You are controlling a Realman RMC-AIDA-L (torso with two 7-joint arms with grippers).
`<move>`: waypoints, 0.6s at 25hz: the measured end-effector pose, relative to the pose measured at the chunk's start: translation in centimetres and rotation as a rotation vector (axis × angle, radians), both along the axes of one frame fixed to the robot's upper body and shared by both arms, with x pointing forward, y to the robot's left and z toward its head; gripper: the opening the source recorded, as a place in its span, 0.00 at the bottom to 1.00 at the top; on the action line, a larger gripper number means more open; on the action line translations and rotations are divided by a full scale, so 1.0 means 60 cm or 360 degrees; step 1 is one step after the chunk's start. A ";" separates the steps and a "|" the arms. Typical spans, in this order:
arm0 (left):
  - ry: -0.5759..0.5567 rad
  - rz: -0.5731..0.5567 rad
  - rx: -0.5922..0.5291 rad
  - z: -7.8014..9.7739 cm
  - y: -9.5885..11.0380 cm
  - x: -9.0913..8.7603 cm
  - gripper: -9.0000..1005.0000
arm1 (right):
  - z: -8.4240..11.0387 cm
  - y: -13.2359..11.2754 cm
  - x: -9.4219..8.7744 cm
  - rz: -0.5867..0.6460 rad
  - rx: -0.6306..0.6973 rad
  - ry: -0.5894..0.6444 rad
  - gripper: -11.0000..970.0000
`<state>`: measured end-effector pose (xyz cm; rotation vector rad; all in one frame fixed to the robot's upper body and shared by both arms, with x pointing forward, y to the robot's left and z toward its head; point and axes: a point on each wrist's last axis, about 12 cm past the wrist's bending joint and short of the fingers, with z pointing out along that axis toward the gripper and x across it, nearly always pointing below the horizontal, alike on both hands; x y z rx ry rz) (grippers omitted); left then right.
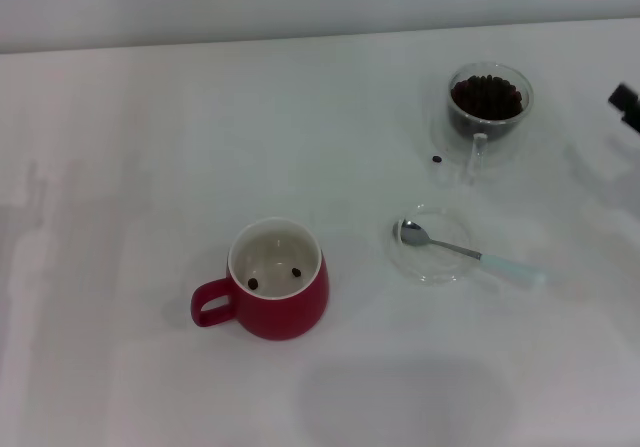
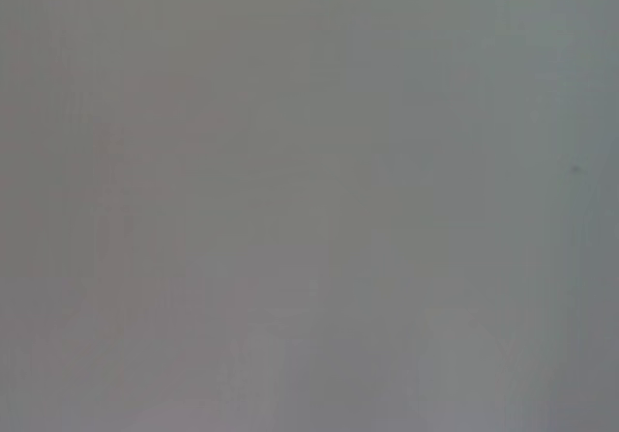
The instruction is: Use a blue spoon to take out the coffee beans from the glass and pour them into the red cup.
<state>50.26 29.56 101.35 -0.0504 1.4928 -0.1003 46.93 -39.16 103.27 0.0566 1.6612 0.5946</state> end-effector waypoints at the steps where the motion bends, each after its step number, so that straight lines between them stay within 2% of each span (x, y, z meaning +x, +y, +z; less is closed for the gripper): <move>1: -0.0002 -0.0002 0.0000 0.000 0.000 0.001 0.67 | 0.002 -0.001 0.010 -0.0065 -0.0071 -0.0039 0.73; 2: -0.0002 -0.0001 0.0001 0.001 0.000 0.001 0.67 | 0.002 -0.001 0.023 -0.0172 -0.0227 -0.0092 0.75; 3: -0.0003 -0.0001 0.0001 0.001 0.000 0.002 0.67 | 0.002 -0.001 0.023 -0.0172 -0.0227 -0.0092 0.77; 4: -0.0004 -0.0002 0.0001 0.001 -0.001 0.002 0.67 | 0.000 0.002 0.034 -0.0240 -0.0431 -0.0153 0.79; 5: -0.0005 -0.0004 0.0001 0.001 -0.001 0.002 0.67 | 0.000 0.002 0.034 -0.0240 -0.0431 -0.0153 0.82; 9: -0.0002 -0.0004 0.0000 0.001 -0.001 0.002 0.67 | -0.002 0.011 0.051 -0.0314 -0.0701 -0.0244 0.91; 15: 0.0006 -0.0004 0.0001 -0.002 0.000 -0.003 0.67 | 0.005 0.010 0.064 -0.0435 -0.0876 -0.0329 0.91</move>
